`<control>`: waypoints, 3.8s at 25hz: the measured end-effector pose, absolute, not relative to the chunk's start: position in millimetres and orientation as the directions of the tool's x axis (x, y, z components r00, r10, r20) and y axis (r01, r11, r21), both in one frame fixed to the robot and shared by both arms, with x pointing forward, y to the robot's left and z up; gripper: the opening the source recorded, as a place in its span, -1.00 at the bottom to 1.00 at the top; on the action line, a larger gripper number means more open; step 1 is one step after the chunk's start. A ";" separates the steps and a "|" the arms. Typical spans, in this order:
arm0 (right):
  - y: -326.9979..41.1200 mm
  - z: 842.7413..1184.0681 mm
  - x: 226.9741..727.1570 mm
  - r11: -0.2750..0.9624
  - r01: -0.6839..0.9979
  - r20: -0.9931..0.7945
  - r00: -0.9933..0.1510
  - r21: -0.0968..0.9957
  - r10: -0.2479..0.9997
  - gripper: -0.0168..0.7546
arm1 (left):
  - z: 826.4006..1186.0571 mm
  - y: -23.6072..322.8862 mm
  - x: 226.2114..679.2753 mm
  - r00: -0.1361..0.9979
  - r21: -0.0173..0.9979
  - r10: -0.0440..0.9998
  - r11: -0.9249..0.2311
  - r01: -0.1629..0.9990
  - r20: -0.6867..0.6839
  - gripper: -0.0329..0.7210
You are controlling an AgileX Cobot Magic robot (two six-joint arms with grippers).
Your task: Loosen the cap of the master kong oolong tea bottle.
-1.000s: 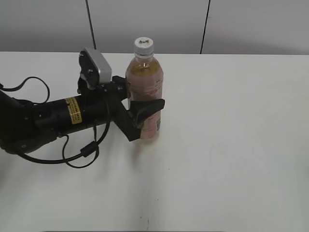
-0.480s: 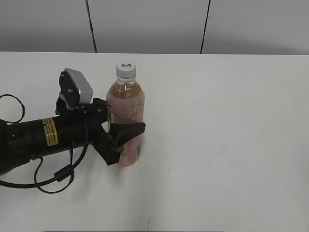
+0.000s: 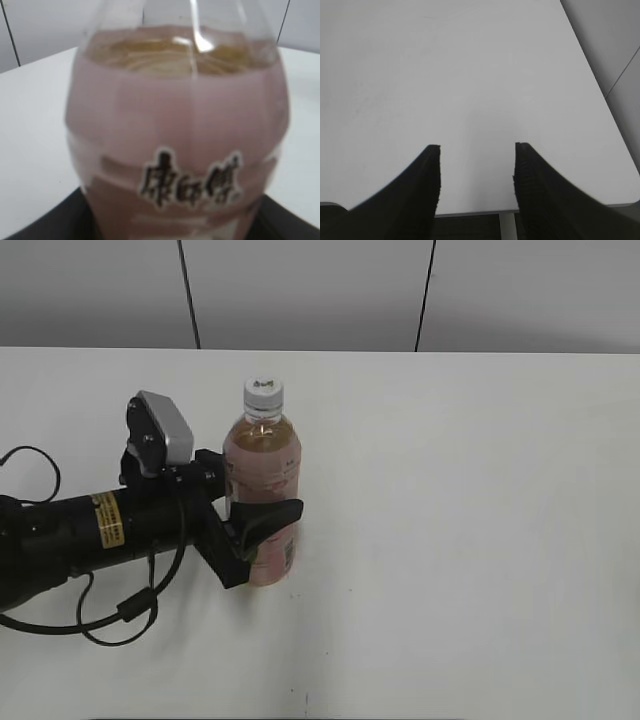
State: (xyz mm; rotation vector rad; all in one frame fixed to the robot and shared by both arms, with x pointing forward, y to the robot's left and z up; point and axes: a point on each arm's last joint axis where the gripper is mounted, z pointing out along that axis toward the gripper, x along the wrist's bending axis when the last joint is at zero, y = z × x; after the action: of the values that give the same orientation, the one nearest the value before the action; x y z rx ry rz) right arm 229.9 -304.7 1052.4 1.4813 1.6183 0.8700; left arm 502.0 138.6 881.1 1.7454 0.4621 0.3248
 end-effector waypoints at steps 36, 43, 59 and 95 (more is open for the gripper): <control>-295.7 1056.3 272.9 0.075 0.661 -0.021 -0.090 0.746 0.996 -0.01 | 876.5 150.2 492.7 0.878 0.978 0.479 -0.168 0.126 -0.031 0.15; -289.7 1063.0 340.0 0.118 0.809 -0.014 -0.135 0.576 0.991 -0.01 | 876.5 150.2 492.7 0.878 0.978 0.478 -0.168 0.125 -0.030 0.15; -267.5 1073.5 478.4 0.169 0.946 0.150 -0.216 0.277 0.965 -0.06 | 876.6 150.1 492.6 0.879 0.978 0.476 -0.168 0.123 -0.029 0.15; 23.1 1090.7 532.5 0.527 0.766 0.170 -0.612 0.368 0.772 -0.06 | 876.7 150.0 492.5 0.879 0.978 0.476 -0.167 0.122 -0.029 0.15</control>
State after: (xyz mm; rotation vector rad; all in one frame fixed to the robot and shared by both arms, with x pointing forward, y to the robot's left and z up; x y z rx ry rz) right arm 532.5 23.1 1090.7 1.3768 2.7326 0.6482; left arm 492.5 150.0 876.7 1.7291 0.4598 0.3321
